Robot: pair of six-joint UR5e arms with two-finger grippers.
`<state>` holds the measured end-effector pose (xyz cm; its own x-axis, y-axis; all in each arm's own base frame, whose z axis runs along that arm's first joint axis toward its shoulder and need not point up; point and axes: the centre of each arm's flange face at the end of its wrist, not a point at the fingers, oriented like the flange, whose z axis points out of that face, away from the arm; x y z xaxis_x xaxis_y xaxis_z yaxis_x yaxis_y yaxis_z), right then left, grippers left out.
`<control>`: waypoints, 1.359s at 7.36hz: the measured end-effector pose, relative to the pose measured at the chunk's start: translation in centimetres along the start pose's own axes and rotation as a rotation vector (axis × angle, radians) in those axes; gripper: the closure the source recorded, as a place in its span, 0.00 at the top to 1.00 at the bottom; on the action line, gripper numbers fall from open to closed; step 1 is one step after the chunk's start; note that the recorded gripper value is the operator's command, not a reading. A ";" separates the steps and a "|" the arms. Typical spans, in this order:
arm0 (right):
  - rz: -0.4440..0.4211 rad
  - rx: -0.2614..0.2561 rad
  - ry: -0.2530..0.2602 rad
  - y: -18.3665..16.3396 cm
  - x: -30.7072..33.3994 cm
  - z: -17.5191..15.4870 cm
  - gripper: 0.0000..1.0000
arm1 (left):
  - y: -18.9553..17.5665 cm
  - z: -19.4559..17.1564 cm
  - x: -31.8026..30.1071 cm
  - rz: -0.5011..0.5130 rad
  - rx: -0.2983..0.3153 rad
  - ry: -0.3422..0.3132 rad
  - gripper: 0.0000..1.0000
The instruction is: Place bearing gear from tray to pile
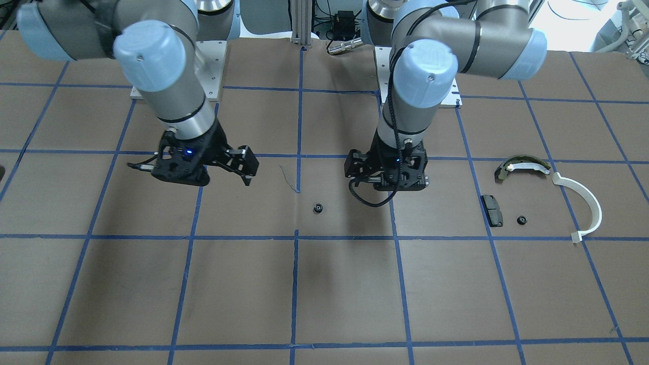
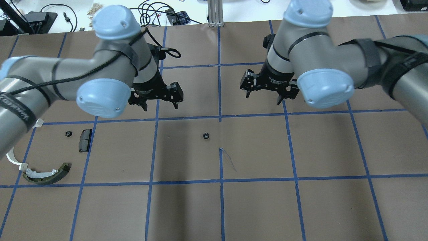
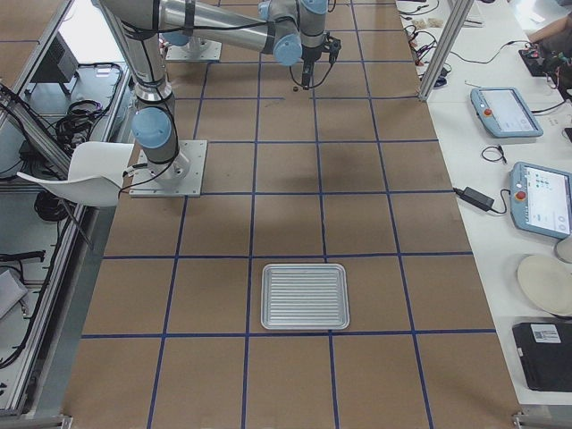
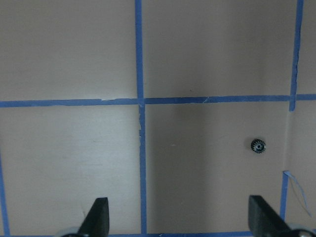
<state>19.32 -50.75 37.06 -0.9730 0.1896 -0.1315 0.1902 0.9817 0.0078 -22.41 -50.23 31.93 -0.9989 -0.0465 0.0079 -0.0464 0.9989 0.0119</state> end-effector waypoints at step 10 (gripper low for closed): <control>-0.072 0.019 0.106 1.7 9.4 -12.0 1.00 | 2.2 16.0 10.4 0.000 0.038 -0.015 0.00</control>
<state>8.95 -47.09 47.74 -0.9924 0.1207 -0.0252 0.1212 0.9925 -0.0168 -33.03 -48.31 16.08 -0.9989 -0.0469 -0.0075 -0.0467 0.9986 -0.0264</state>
